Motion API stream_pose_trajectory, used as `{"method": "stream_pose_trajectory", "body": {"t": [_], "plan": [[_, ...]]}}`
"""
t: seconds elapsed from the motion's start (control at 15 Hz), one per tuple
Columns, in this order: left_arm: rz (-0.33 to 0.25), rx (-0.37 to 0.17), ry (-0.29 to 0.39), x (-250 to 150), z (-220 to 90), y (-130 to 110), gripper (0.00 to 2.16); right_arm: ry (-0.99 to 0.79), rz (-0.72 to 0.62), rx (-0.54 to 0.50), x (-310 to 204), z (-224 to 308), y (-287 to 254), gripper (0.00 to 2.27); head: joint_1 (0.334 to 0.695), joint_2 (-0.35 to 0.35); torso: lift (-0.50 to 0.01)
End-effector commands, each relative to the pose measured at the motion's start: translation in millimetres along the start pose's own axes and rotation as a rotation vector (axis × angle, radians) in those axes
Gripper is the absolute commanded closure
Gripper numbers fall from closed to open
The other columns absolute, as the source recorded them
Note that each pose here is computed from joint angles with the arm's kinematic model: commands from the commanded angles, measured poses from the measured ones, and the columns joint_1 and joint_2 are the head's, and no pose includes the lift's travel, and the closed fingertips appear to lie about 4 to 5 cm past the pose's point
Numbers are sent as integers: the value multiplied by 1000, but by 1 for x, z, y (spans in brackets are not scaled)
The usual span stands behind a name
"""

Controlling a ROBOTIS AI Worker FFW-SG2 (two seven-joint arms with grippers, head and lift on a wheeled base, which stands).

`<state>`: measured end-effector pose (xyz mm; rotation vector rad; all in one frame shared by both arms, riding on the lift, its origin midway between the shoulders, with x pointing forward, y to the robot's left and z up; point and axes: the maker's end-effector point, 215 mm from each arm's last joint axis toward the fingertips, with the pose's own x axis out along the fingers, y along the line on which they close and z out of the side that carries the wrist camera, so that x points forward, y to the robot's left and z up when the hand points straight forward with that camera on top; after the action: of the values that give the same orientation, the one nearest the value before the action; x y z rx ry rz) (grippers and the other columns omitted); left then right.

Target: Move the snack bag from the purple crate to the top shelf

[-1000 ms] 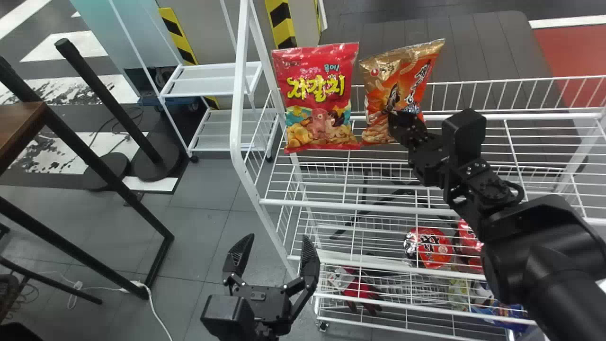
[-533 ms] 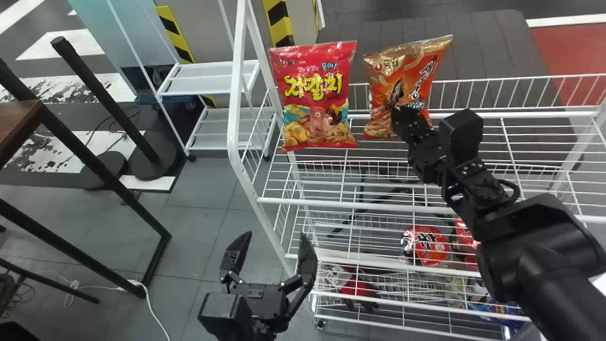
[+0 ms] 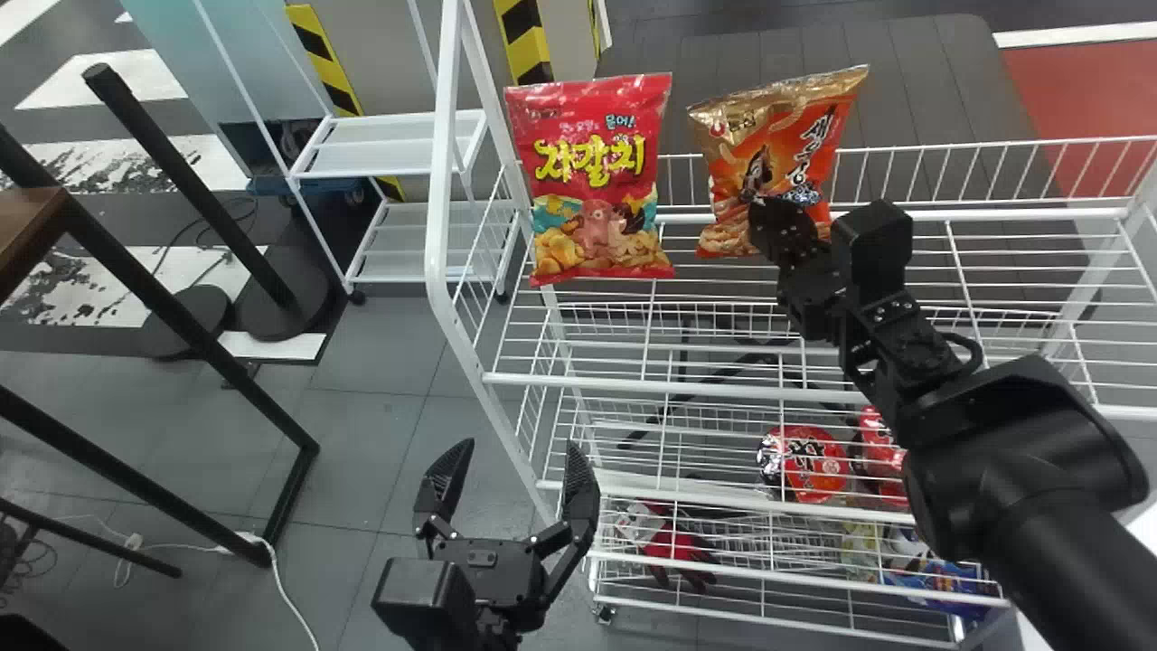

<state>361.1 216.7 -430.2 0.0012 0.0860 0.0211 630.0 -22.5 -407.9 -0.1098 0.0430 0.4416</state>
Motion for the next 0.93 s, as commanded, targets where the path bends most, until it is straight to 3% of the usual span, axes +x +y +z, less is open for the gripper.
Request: {"method": "stream_pose_trajectory", "body": {"t": [0.0, 0.07, 0.2, 0.33, 0.87], "plan": [[-3, 0, 0, 0, 0, -1, 73, -1, 9, 2, 1, 1, 6, 1109, 695, 214, 1], [-3, 0, 0, 0, 0, -1, 73, 2, 10, 2, 1, 0, 7, 917, 695, 215, 1], [-3, 0, 0, 0, 0, -1, 73, 8, 17, 6, 1, -2, 10, 886, 695, 216, 1], [-3, 2, -2, 0, 1, -2, 73, 8, 28, 8, 1, -2, 15, 508, 695, 219, 1], [-3, 3, 2, 0, -2, -3, 73, -8, 31, 25, -3, -1, 19, 353, 695, 226, 1]]}}
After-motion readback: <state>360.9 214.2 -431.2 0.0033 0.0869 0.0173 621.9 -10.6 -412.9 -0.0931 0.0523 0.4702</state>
